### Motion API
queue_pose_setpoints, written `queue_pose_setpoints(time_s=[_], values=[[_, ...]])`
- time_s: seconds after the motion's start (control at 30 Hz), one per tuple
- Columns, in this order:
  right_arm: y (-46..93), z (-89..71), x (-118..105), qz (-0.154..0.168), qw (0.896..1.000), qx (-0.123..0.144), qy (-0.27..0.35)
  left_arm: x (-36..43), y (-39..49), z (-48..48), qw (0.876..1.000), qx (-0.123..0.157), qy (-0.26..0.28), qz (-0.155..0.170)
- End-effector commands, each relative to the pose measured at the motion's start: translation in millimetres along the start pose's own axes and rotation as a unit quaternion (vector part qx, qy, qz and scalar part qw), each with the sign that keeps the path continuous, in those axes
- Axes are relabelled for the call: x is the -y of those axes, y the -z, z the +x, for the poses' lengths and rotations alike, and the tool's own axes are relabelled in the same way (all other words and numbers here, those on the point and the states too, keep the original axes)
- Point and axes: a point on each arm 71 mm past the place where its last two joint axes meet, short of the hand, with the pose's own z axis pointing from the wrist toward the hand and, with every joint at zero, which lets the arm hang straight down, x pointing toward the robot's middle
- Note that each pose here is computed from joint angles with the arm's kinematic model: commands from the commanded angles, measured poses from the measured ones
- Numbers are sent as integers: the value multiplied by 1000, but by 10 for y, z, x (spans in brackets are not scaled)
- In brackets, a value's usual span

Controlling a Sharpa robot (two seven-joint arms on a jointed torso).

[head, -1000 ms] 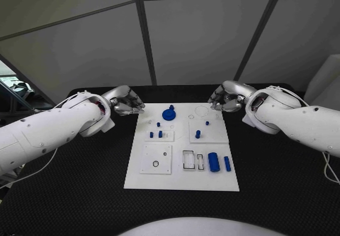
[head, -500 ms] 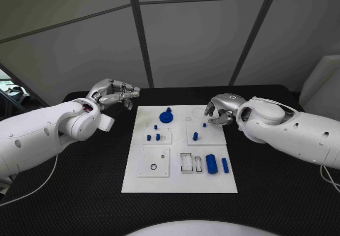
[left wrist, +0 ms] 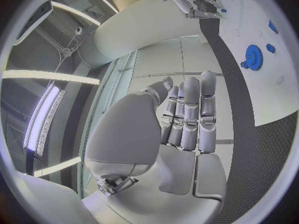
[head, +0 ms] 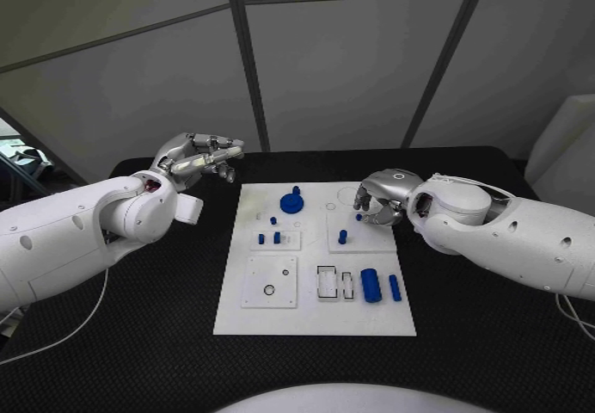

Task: Assemble the parts on the task board

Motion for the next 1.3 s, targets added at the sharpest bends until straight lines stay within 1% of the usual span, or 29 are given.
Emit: queue_pose_setpoints(time_s=[0.03,0.33,0.67,1.0,1.3], values=[[-5,25,-36,-9,1000,-20,10,26,-7,30,1000,-6,22,14],[-33,68,-69,-12,999,-29,9,25,-8,57,1000,-10,25,14],[-66,154,-103,-15,999,-40,7,22,-9,78,1000,-14,26,11],[-69,144,-114,-16,1000,-20,14,18,-7,77,1000,-14,26,8],[-60,101,-176,-30,999,5,12,12,-8,66,1000,-13,26,5]])
